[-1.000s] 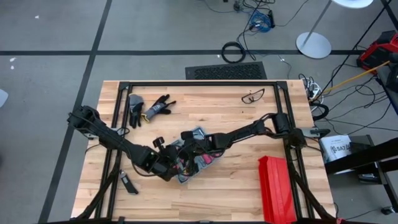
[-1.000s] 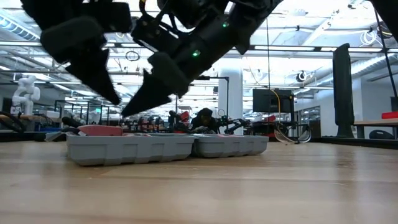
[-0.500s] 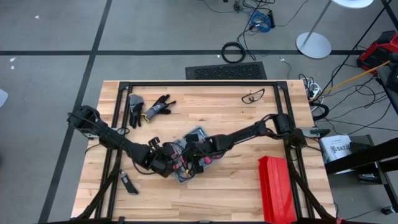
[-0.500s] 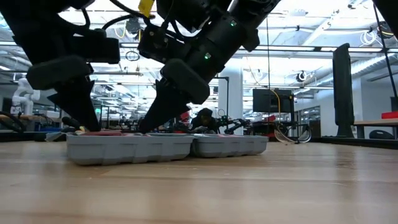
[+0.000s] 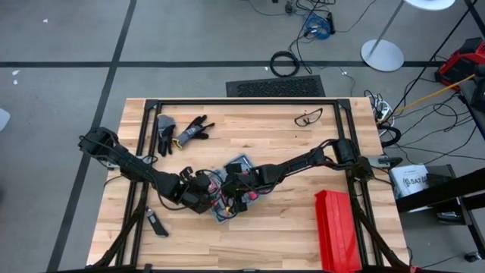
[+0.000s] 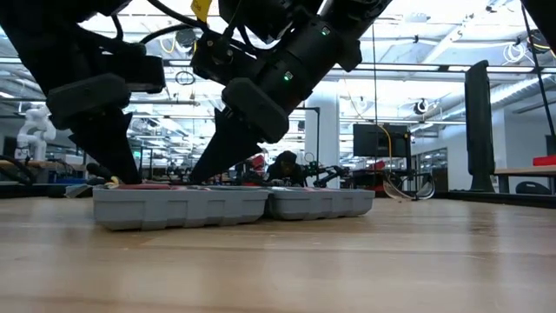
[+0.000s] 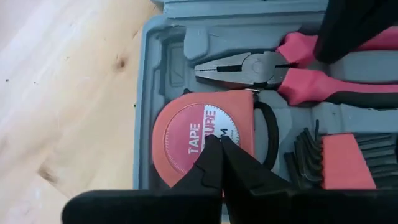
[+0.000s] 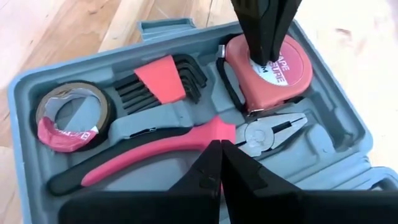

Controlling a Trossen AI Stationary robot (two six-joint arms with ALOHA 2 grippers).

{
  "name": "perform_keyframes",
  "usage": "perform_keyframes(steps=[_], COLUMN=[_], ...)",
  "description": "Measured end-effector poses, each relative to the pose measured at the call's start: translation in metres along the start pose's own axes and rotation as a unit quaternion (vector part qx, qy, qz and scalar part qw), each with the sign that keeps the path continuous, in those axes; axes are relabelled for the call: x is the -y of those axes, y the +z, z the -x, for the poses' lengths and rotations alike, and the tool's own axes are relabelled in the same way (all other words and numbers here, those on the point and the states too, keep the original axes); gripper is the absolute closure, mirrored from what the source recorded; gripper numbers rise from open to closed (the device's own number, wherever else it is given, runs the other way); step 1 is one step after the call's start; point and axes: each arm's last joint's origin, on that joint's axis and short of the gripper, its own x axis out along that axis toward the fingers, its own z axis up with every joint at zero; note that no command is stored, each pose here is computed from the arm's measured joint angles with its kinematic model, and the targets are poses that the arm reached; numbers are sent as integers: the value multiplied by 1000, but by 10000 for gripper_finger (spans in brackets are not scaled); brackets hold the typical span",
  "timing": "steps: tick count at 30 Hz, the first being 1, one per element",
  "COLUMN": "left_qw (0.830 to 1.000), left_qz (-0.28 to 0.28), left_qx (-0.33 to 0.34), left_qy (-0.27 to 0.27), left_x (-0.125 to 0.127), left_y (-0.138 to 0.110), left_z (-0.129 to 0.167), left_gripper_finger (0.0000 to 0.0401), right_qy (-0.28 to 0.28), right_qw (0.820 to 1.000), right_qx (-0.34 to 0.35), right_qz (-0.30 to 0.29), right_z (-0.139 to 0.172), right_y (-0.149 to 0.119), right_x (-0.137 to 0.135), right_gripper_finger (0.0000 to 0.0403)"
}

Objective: Prefit tool cases
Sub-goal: Put the red tape measure into the gray prefit tools case, then close the gray prefit tools case

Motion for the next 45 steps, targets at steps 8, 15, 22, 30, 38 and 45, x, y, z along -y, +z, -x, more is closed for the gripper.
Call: perform_keyframes(steps=[8,15,22,30,38,45], left_qw=[997,996,998,998,999,999], left_qz=[-29,-28,-7,27,32,35], left_qx=[52,69,31,-2,6,0], left_qy=[-40,-48,-46,-53,-29,-1], left_x=[16,14,10,19,22,22], left_y=[19,23,5,-33,-46,-45], left_z=[28,37,54,71,51,36], left_gripper_finger=[401,401,401,401,401,401], right_qy=[-1,-28,-164,-175,-156,-134], right_qw=[1000,1000,976,953,950,957], right_qx=[6,10,-144,-205,-164,-132], right_qz=[-3,-3,-16,-139,-216,-219], right_z=[3,24,68,110,123,119], right_y=[3,13,-10,-91,-135,-134], right_x=[1,4,37,62,44,30], right_gripper_finger=[403,403,403,403,403,403])
